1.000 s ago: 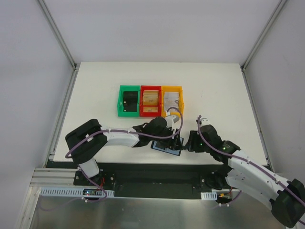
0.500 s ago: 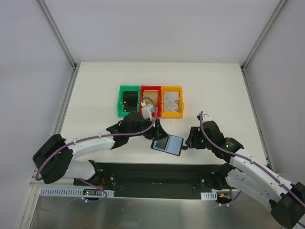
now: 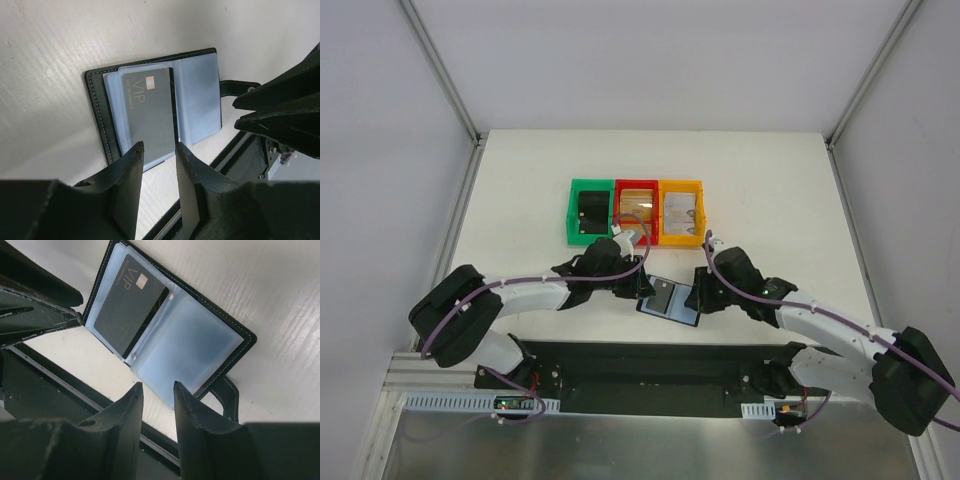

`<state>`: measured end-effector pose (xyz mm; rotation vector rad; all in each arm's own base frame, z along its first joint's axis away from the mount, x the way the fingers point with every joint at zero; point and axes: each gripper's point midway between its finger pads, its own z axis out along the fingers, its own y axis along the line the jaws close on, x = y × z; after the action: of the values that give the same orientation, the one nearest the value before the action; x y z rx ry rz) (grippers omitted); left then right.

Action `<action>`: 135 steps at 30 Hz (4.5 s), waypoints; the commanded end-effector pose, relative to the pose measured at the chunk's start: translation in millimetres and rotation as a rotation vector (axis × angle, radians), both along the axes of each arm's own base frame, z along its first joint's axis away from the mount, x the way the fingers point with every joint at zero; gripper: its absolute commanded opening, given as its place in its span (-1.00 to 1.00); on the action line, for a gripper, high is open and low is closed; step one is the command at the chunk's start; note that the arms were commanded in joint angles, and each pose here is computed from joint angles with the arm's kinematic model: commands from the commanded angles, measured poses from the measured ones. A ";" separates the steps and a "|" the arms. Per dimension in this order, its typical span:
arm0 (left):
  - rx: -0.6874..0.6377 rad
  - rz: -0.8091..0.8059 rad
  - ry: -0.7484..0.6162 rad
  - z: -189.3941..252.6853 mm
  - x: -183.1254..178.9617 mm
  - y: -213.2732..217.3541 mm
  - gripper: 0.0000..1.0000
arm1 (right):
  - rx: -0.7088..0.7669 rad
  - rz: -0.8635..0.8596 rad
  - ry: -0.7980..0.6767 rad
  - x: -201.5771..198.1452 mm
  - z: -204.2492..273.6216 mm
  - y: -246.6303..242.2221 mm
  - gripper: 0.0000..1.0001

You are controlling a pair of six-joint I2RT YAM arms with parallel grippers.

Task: Take the credit cards out of the card holder
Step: Remove the credit card from the card holder.

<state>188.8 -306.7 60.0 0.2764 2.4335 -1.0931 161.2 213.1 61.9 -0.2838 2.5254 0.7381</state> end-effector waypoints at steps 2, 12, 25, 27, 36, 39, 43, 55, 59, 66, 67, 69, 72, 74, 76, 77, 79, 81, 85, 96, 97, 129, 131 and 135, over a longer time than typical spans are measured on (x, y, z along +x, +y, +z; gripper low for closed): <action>-0.048 -0.022 -0.013 7.5 4.1 -11.9 -0.39 | 0.029 -0.010 -0.011 11.8 -2.6 13.8 -0.30; -0.016 0.023 0.023 -16.8 -3.1 1.5 -0.47 | 0.018 -0.012 -0.013 30.5 -3.5 28.3 -0.20; 0.025 0.008 0.055 -38.4 -17.1 -0.8 -0.68 | 0.134 -0.074 0.056 34.0 -16.4 49.5 -0.14; 0.030 0.013 0.051 -39.8 -19.1 -1.0 -0.71 | 0.138 -0.074 0.054 35.4 -15.9 50.9 -0.14; 0.035 0.050 0.030 -36.0 -21.9 4.9 -0.81 | 0.125 -0.091 0.068 39.5 -20.9 48.7 -0.14; 0.042 0.052 0.022 -34.7 -21.7 6.6 -0.81 | 0.123 -0.098 0.075 38.7 -23.5 45.0 -0.14; 0.053 0.067 -0.012 -26.3 -16.6 10.6 -0.71 | 0.124 -0.106 0.075 37.8 -26.0 40.6 -0.13; 0.076 0.100 -0.087 -4.4 -4.2 20.0 -0.32 | 0.160 -0.042 0.084 41.0 -26.6 54.9 -0.11; 0.080 0.107 -0.073 -8.1 -6.8 23.4 -0.31 | 0.144 -0.016 0.093 42.9 -30.8 58.8 -0.11; 0.080 0.111 -0.074 -8.2 -9.3 26.7 -0.31 | 0.092 0.051 0.101 42.5 -37.1 60.0 -0.10; 0.080 0.114 -0.074 -8.5 -8.8 27.3 -0.32 | 0.083 0.053 0.101 42.7 -37.8 58.5 -0.10; 0.082 0.115 -0.077 -7.8 -8.2 27.4 -0.31 | 0.073 0.045 0.091 44.8 -35.9 55.9 -0.11; 0.074 0.118 -0.086 -4.1 -6.8 26.2 -0.31 | 0.073 0.028 0.058 48.5 -27.0 50.4 -0.10; 0.068 0.120 -0.091 -1.6 -4.9 24.7 -0.31 | 0.075 0.022 0.040 49.2 -20.2 47.9 -0.10; 0.055 0.121 -0.102 3.6 -0.5 21.3 -0.34 | 0.080 0.016 0.020 50.3 -10.9 46.4 -0.10; 0.046 0.116 -0.104 5.5 1.0 18.3 -0.35 | 0.088 0.011 0.013 50.5 -6.3 45.9 -0.10; 0.026 0.105 -0.102 9.4 4.3 12.1 -0.39 | 0.104 0.003 0.003 50.2 0.8 45.7 -0.09; 0.023 0.097 -0.096 8.4 7.9 7.3 -0.45 | 0.125 0.000 -0.001 49.2 6.9 47.5 -0.09; 0.006 0.072 -0.075 4.4 9.7 -4.1 -0.62 | 0.191 -0.033 0.006 49.3 9.5 52.6 -0.10; 0.042 0.082 -0.038 -15.7 13.9 -7.4 -1.00 | 0.301 -0.107 0.061 48.7 -2.8 62.2 -0.10; 0.047 0.082 -0.035 -17.8 13.9 -7.4 -1.00 | 0.305 -0.108 0.062 48.4 -2.4 62.8 -0.10; 0.082 0.113 0.025 -40.0 3.9 5.0 -1.00 | 0.374 -0.153 0.132 45.9 -19.5 70.3 -0.24; 0.081 0.112 0.027 -40.5 2.8 5.0 -1.00 | 0.387 -0.156 0.133 45.4 -19.1 70.5 -0.25; 0.083 0.126 0.033 -41.9 1.5 8.7 -1.00 | 0.407 -0.164 0.142 44.7 -21.9 71.2 -0.26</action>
<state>192.2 -306.7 24.1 0.1679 2.4768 -0.9750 202.8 276.4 31.2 0.1051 2.4702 1.1238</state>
